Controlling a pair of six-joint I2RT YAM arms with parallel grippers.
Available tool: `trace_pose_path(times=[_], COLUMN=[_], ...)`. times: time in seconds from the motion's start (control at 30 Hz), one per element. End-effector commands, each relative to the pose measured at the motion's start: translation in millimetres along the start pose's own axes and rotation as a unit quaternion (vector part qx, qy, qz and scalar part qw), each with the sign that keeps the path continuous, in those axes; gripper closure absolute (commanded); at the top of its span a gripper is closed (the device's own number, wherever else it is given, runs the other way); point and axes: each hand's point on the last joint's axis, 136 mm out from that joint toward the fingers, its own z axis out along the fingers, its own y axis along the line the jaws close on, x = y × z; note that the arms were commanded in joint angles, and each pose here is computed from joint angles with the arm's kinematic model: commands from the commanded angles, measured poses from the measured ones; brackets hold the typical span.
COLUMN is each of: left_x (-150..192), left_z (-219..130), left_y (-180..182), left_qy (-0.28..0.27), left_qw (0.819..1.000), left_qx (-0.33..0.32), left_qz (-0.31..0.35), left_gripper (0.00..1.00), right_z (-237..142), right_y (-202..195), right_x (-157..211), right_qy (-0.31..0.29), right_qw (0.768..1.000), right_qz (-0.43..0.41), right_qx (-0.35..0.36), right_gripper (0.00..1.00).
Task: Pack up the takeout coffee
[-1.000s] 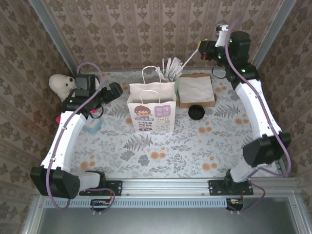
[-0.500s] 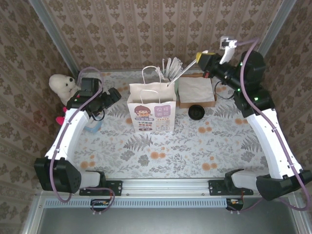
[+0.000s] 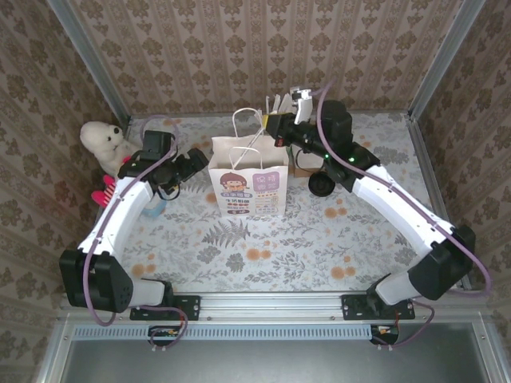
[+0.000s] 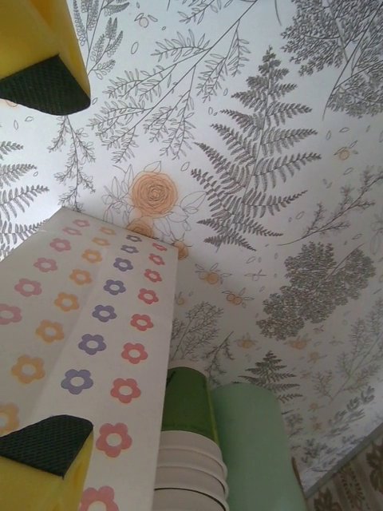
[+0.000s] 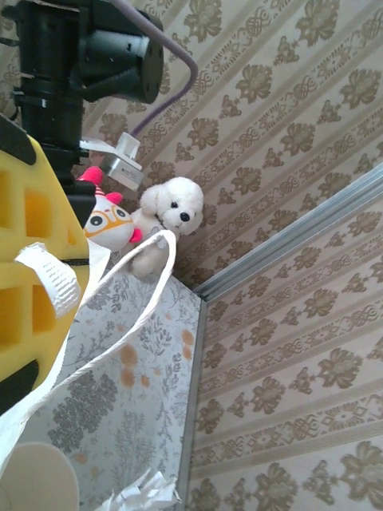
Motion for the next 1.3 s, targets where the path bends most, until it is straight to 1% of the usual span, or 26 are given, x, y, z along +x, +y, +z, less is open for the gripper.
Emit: trace_pose_path(times=[0.0, 0.17, 0.33, 0.4, 0.5, 0.57, 0.63, 0.7, 0.87, 0.97, 1.13, 1.27], left_x=[2, 5, 9, 8, 8, 7, 7, 6, 4, 1, -5, -14], left_z=[-1, -3, -1, -1, -2, -3, -3, -3, -5, -8, -15, -27], left_y=[-6, -7, -2, 0, 0, 0, 0, 0, -1, -3, -5, -12], left_qy=[-0.005, -0.006, -0.01, -0.011, -0.011, -0.013, -0.013, -0.013, -0.017, -0.024, -0.037, -0.064], left_qw=[1.0, 1.0, 1.0, 1.0, 1.0, 1.0, 1.0, 1.0, 1.0, 1.0, 0.999, 0.997], left_qx=[0.006, 0.007, 0.002, -0.002, -0.003, -0.004, -0.005, -0.007, -0.006, -0.006, -0.003, 0.008], left_qz=[-0.004, -0.002, -0.009, -0.009, -0.007, -0.005, -0.003, -0.001, 0.004, 0.009, 0.016, 0.04], left_gripper=[0.0, 0.0, 0.0, 0.0, 0.0, 0.0, 0.0, 0.0, 0.0, 0.0, 0.0, 0.0], right_z=[13, 31, 50, 53, 55, 54, 51, 48, 33, 24, 12, -2], right_y=[6, 8, 10, 8, 6, 2, -1, -4, -6, -9, -9, -7], right_x=[-3, 26, 51, 56, 68, 74, 77, 75, 57, 47, 46, 27], right_qy=[-0.026, 0.0, 0.031, 0.037, 0.065, 0.084, 0.094, 0.096, 0.078, 0.075, 0.102, 0.083], right_qw=[0.999, 0.999, 0.998, 0.997, 0.994, 0.992, 0.991, 0.99, 0.989, 0.989, 0.983, 0.986], right_qz=[0.02, -0.033, -0.038, -0.044, -0.068, -0.079, -0.09, -0.1, -0.121, -0.128, -0.153, -0.138], right_qx=[-0.013, -0.017, -0.05, -0.054, -0.058, -0.054, -0.042, -0.032, -0.009, 0.004, 0.018, 0.033], right_gripper=[0.96, 0.92, 0.86, 0.82, 0.72, 0.66, 0.63, 0.61, 0.55, 0.48, 0.39, 0.3])
